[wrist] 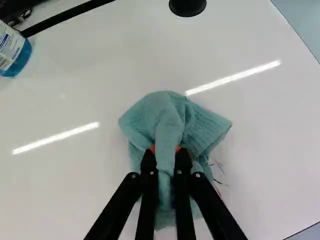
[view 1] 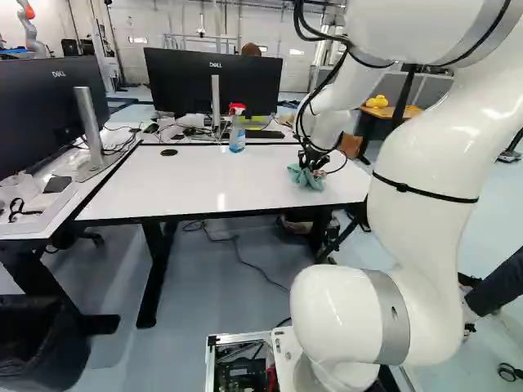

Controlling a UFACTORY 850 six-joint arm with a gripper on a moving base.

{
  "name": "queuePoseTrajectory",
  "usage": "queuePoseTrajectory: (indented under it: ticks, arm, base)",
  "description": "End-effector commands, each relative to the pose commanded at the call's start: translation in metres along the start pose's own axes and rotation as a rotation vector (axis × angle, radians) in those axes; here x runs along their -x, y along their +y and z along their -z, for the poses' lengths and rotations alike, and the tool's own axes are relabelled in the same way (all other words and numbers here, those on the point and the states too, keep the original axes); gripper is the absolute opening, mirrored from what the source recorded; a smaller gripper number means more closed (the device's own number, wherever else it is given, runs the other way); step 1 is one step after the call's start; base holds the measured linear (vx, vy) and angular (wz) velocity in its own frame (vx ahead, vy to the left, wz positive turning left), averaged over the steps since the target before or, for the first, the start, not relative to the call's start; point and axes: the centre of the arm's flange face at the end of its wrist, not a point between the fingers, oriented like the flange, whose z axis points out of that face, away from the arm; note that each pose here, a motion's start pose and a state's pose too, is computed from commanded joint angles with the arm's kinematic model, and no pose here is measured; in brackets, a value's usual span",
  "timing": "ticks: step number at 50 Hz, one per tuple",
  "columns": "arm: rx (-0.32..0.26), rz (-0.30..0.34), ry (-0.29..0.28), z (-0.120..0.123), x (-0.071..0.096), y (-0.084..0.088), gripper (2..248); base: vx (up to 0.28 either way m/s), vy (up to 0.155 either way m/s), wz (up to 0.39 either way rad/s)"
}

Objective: Clean the table with the green towel

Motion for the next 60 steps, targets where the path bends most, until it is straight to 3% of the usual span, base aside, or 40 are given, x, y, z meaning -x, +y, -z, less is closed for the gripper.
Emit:
queuePoseTrajectory:
  ticks: [10, 30, 45, 60]
  arm:
    - [-0.005, 0.008, -0.007, 0.01, 0.015, -0.003, 37]
    - [0.005, -0.005, -0.015, 0.031, 0.047, 0.007, 37]
    - [0.022, -0.032, -0.017, 0.045, 0.068, 0.023, 37]
    - [0.052, -0.08, -0.014, 0.052, 0.077, 0.047, 37]
  base:
    - [0.0, 0.0, 0.0]
    - [0.0, 0.0, 0.0]
    - [0.0, 0.0, 0.0]
    - [0.0, 0.0, 0.0]
